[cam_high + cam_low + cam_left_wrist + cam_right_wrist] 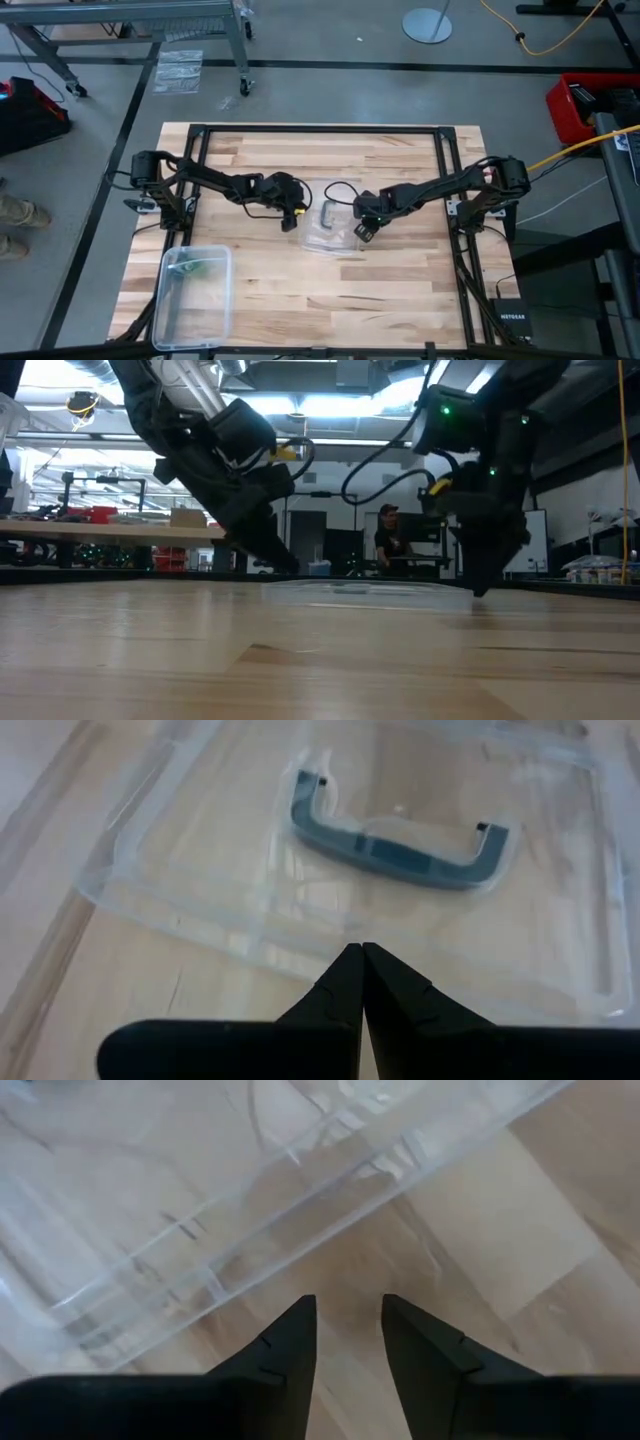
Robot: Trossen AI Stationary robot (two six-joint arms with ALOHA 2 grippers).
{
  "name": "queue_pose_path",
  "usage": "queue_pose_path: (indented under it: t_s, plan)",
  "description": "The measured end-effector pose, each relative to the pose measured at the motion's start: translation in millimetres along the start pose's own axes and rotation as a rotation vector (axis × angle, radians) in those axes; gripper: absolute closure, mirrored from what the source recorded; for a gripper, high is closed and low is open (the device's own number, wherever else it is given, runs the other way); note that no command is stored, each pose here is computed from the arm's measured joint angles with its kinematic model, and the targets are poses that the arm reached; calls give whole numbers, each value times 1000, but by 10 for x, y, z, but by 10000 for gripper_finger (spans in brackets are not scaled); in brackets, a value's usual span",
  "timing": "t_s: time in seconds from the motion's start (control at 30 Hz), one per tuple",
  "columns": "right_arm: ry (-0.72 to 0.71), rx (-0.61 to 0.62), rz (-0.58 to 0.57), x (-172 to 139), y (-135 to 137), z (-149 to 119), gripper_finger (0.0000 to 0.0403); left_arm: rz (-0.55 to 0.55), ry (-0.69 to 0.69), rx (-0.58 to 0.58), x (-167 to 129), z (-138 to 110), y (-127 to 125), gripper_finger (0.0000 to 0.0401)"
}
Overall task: Roll bandage
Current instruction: Put the transparent lid on the transparent bin
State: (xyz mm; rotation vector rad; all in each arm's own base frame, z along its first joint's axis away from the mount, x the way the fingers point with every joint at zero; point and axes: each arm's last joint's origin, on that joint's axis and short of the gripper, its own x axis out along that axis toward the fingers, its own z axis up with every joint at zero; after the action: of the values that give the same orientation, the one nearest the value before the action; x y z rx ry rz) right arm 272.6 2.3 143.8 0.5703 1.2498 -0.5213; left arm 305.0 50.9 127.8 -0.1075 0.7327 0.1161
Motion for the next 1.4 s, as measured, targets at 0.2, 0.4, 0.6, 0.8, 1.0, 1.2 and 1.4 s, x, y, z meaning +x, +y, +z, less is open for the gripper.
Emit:
queue_pose_path:
  t_s: [0.2, 0.4, 0.6, 0.8, 1.0, 1.2, 1.4]
  plan:
    - [-23, 69, 21, 66, -28, -36, 281, 10, 72, -12, -10, -60, 25, 398]
    - [-84, 81, 81, 79, 20, 16, 281, 10, 93, -17, -14, -80, 22, 398]
    - [-110, 82, 103, 88, 45, 40, 281, 13, 105, -41, -16, -90, 23, 398]
    - [-161, 90, 146, 197, 119, 115, 281, -3, 123, -65, -7, -121, -30, 398]
    - [-205, 123, 177, 216, 155, 159, 281, -16, 160, -56, -12, -153, -106, 398]
    - [-242, 126, 217, 202, 201, 210, 281, -25, 183, -57, -16, -177, -136, 398]
    - [-373, 129, 393, 96, 338, 364, 281, -39, 166, -57, -5, -162, -144, 398]
